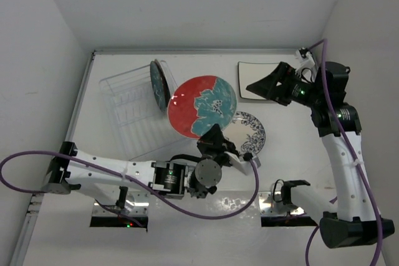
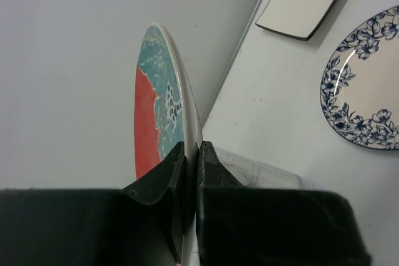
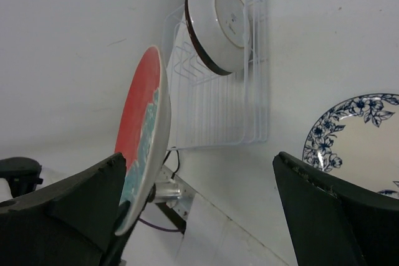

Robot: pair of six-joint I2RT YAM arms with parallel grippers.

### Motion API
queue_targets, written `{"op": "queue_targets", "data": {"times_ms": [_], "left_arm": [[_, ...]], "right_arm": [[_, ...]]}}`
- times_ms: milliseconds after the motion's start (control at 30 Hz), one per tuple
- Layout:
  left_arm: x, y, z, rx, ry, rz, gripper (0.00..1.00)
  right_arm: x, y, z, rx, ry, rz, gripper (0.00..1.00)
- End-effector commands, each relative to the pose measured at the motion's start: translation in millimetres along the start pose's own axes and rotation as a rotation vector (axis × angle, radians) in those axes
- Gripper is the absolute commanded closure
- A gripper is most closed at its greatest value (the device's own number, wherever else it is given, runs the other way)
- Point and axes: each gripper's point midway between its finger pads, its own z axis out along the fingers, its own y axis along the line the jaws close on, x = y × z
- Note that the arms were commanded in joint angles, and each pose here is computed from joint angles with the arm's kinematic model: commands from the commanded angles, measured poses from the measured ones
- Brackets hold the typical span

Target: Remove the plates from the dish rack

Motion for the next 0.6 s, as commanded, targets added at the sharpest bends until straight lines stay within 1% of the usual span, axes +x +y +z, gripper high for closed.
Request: {"op": "queue_targets", "data": {"times_ms": [0, 33, 67, 100, 200, 267, 467, 533, 567], "left_arm": [[-13, 27, -18, -0.099, -0.01, 0.013, 1.0], [-15, 21, -19, -0.102, -0.025, 0.008, 1.0], [-14, 7, -18, -0.086, -0.028, 0.068, 1.0], [-18, 0, -21, -0.074, -0.045, 0.086, 1.0], [-27, -22, -21, -0.037, -0.083, 0.121, 1.0], [-31, -38, -19, -0.012, -0.09, 0.153, 1.0], [-35, -73, -13, 0.032, -0.091, 0.208, 1.0], [-34, -84, -10, 0.04, -0.083, 0.226, 1.0], [-35, -88, -10, 0.042, -0.083, 0.229, 1.0]], "right_arm": [[6, 1, 3, -0.029, 0.022, 0.036, 0.01], [10, -5, 3, -0.013, 0.032, 0.039, 0.01], [15, -10, 4, -0.001, 0.042, 0.044, 0.01], [21, -15, 6, 0.002, 0.054, 0.047, 0.01], [54, -36, 14, -0.009, 0.121, 0.081, 0.02], [63, -31, 14, -0.073, 0.141, 0.071, 0.02], [95, -47, 16, -0.097, 0.196, 0.074, 0.05], [105, -54, 17, -0.091, 0.219, 0.071, 0.15], [108, -57, 18, -0.086, 0.225, 0.069, 0.22]]}}
